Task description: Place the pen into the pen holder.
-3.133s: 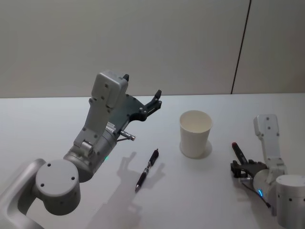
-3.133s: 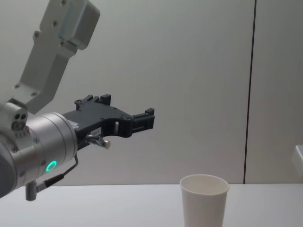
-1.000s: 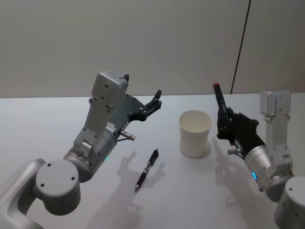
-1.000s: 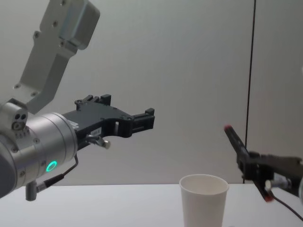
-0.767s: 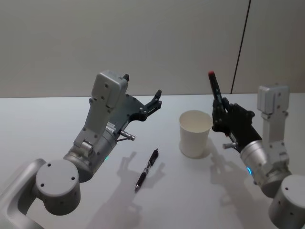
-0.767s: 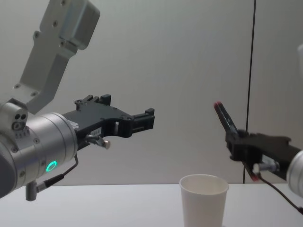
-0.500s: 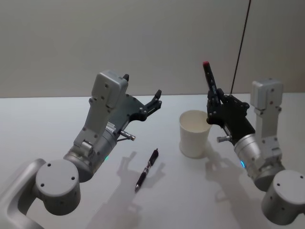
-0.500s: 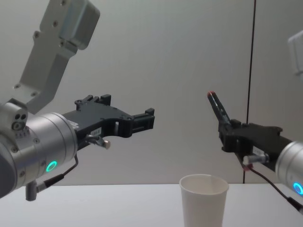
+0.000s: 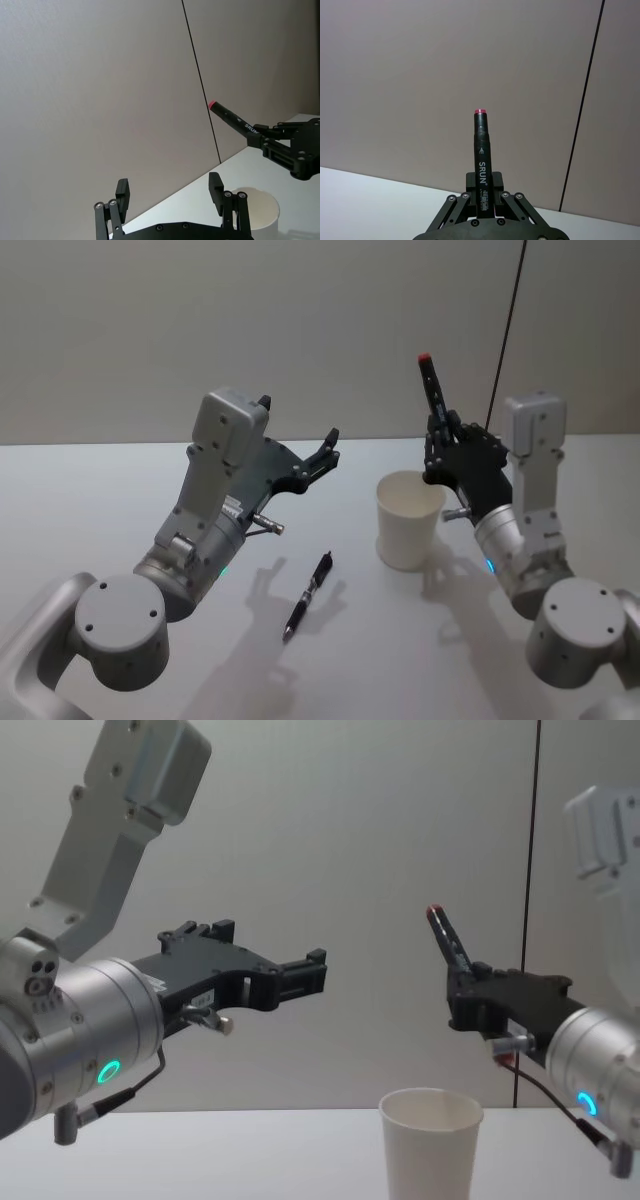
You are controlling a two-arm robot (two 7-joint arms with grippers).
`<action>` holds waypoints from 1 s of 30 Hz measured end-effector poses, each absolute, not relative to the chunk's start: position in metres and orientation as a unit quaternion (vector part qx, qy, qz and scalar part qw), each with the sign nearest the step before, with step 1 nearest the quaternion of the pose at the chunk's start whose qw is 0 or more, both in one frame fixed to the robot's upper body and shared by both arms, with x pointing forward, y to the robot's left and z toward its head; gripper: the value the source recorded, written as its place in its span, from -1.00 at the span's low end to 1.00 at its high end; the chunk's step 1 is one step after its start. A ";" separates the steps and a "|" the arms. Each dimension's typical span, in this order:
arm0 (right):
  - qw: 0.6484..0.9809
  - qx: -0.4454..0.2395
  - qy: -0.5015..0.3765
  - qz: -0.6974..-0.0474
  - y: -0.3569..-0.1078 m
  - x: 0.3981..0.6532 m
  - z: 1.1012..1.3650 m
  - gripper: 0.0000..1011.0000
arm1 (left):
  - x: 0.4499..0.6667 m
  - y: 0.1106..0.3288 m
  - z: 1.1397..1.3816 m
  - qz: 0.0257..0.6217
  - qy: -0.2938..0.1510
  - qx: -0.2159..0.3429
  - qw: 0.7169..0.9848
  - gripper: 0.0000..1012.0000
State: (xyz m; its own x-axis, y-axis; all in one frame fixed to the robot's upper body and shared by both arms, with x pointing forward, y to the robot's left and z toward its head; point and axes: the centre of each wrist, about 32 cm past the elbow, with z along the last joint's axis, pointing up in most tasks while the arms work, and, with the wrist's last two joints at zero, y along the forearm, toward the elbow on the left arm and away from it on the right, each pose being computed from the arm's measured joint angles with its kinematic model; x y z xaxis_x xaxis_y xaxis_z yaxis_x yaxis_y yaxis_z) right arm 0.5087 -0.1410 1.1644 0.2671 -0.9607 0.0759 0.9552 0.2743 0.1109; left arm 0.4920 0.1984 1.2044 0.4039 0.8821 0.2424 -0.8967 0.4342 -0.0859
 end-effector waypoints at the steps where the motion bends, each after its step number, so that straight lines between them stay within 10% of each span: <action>1: 0.796 0.021 -0.065 -0.602 -0.140 0.510 1.164 -0.67 | 0.492 0.198 1.204 0.531 -0.126 0.029 0.837 0.99; 30: 0.820 0.044 -0.135 -0.554 -0.131 0.545 1.130 -0.67 | 0.492 0.198 1.204 0.531 -0.126 0.029 0.837 0.99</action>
State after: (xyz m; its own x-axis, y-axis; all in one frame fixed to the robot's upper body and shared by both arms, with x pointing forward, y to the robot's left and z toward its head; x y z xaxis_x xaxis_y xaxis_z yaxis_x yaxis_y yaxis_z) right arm 0.5445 -0.1314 1.1302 0.3493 -0.9212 0.1716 0.8972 0.3816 0.2222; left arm 0.4920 0.1984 1.2044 0.4040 0.8821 0.2424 -0.8967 0.4343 -0.0860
